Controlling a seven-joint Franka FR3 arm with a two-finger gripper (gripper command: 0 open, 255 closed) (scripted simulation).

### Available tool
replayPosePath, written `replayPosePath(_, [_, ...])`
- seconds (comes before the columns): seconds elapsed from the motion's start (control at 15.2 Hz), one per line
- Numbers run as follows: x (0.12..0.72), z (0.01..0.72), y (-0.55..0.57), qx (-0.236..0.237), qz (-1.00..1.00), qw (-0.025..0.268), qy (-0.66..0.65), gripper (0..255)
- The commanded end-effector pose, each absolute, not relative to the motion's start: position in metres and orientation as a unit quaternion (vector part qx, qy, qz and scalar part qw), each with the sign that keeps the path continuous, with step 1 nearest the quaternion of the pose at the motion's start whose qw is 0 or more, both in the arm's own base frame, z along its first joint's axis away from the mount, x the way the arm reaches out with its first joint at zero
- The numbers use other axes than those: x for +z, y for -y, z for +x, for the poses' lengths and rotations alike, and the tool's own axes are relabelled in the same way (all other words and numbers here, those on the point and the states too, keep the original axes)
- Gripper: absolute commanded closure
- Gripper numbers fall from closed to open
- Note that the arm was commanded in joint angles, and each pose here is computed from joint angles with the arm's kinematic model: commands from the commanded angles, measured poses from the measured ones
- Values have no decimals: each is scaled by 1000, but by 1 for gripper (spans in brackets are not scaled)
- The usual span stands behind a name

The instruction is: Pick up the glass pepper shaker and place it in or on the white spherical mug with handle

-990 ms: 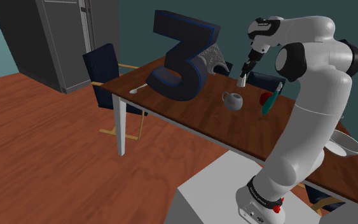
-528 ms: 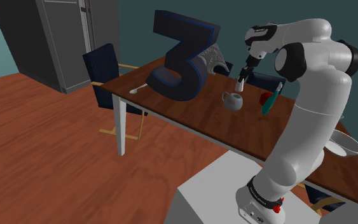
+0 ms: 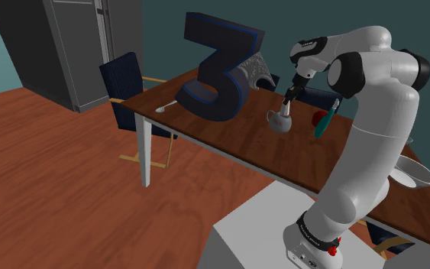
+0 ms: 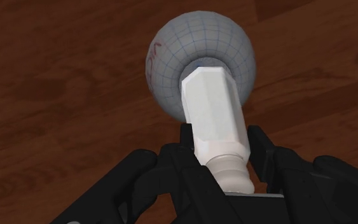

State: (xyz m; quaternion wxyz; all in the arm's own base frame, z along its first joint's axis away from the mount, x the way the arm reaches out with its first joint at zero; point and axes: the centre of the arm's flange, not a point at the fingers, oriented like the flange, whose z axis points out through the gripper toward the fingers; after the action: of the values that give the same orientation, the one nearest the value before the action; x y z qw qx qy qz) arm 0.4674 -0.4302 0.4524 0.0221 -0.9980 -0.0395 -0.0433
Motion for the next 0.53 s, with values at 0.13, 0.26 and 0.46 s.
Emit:
replayPosePath(0.13, [449, 468, 430, -42, -998, 23, 40, 255])
replayPosePath(0.26, [449, 468, 430, -42, -998, 23, 40, 255])
replayPosePath(0.46, [449, 467, 430, -42, -998, 23, 40, 0])
